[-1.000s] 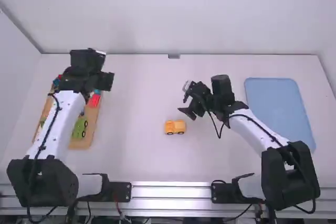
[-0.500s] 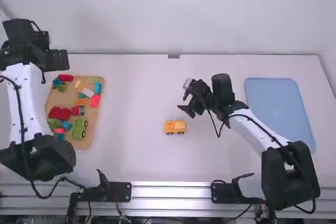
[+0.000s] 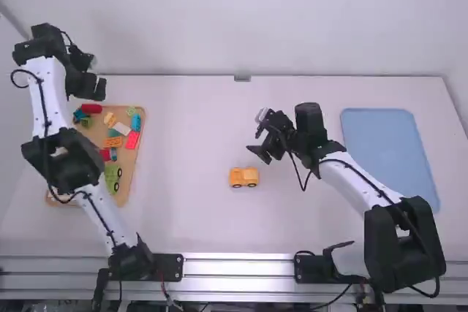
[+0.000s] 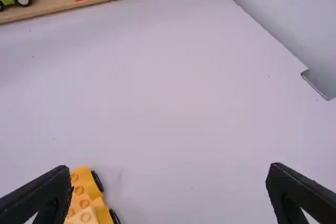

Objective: Assemble lego blocks to make yellow taxi

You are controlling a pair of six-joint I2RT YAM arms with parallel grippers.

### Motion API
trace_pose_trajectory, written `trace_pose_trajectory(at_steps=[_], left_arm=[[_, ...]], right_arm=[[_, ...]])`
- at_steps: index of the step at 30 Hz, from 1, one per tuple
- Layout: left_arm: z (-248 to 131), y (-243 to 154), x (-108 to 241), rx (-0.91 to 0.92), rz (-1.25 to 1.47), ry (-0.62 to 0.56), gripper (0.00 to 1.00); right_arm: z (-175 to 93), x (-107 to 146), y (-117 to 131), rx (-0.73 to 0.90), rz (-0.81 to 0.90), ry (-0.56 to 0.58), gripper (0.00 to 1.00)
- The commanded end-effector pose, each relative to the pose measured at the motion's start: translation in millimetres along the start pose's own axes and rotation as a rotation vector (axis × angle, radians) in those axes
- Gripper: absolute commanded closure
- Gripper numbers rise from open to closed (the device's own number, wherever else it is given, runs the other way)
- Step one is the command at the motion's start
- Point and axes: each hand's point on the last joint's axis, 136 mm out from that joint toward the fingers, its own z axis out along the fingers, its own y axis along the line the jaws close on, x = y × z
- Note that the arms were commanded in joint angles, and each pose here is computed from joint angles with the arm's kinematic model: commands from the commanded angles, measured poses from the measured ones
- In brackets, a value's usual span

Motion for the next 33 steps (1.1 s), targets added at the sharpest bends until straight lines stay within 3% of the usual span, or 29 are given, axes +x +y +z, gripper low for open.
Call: trace_pose_trajectory(at_steps=[1, 6, 10, 12, 18, 22, 33], left_arm=[[42, -1, 8, 0.06, 0.056, 0.062, 0.01], [95, 0, 13, 0.1, 0.065, 0.103, 0.0], [119, -4, 15, 0.113, 0.103, 0.119, 0.07], [133, -2, 16, 0.111, 0.101, 0.118, 0.18], [152, -12, 17, 0.156, 0.132, 0.089, 0.29], [169, -9, 21, 0.124, 0.118, 0.091, 0.42], [198, -10, 28, 0.1, 0.113, 0.07, 0.5]], right_arm=[[-3, -5, 0, 0.001, -0.001, -0.017, 0.01], [-3, -6, -1, 0.007, 0.021, -0.018, 0.01], [-3, -5, 0, 0.004, 0.021, -0.016, 0.01], [-3, -5, 0, 0.001, 0.023, -0.015, 0.02], [-3, -5, -1, 0.005, 0.056, -0.016, 0.01], [-3, -5, 0, 0.003, 0.055, -0.017, 0.01], [-3, -6, 0, 0.002, 0.073, -0.018, 0.01]])
